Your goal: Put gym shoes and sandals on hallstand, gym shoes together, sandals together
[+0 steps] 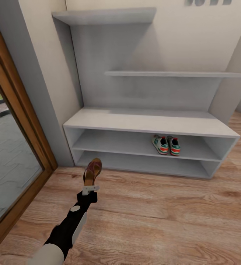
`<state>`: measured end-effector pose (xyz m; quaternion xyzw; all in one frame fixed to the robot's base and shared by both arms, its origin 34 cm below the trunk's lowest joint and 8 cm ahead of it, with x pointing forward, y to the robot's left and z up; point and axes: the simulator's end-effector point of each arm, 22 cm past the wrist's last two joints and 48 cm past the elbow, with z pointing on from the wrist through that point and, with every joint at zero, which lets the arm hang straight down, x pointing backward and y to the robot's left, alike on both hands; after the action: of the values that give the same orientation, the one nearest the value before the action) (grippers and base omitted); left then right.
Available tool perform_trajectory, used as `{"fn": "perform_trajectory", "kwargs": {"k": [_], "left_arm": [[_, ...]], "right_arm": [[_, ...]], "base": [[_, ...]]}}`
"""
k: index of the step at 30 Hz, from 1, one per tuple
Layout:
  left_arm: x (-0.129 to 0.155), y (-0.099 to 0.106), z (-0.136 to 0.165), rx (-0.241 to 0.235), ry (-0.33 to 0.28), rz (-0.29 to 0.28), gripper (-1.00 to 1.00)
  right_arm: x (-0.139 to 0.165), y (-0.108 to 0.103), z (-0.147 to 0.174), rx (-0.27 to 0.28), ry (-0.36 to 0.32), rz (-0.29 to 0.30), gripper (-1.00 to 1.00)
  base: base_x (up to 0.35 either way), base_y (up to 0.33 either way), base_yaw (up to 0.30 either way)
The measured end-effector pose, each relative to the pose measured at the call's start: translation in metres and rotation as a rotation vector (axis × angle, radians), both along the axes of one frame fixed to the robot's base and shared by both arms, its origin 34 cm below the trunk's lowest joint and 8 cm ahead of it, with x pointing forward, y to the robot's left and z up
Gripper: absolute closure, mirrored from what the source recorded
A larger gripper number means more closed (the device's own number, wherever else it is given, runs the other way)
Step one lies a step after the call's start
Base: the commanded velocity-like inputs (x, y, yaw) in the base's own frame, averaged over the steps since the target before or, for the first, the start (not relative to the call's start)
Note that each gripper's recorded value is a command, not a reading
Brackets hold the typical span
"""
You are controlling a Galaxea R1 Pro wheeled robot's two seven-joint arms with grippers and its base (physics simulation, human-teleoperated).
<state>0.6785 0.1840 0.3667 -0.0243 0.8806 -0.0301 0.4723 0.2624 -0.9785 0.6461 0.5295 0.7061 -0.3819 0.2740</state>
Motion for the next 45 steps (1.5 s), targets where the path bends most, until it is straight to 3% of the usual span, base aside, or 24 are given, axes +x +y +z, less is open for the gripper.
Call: {"fn": "perform_trajectory", "kwargs": {"k": [6,21,27,39,45], "left_arm": [[-0.005,0.000,-0.021,0.000,0.034,0.000,1.00],[-0.006,-0.001,-0.023,-0.002,0.039,-0.001,1.00],[-0.015,-0.008,-0.040,-0.006,0.087,-0.008,1.00],[0.019,-0.025,-0.017,-0.018,0.088,-0.027,1.00],[0.055,-0.034,0.008,-0.016,0.067,-0.040,1.00]], "right_arm": [[0.006,0.001,-0.008,0.002,0.034,0.001,1.00],[0.007,0.001,-0.009,0.004,0.033,0.003,1.00],[0.007,0.001,-0.009,0.004,0.033,0.002,1.00],[0.006,0.001,-0.009,0.004,0.033,0.002,1.00],[0.006,0.001,-0.009,0.004,0.033,0.002,1.00]], "base": [[0.000,0.000,0.000],[0.000,0.000,0.000],[0.000,0.000,0.000],[0.000,0.000,0.000],[0.000,0.000,0.000]]}}
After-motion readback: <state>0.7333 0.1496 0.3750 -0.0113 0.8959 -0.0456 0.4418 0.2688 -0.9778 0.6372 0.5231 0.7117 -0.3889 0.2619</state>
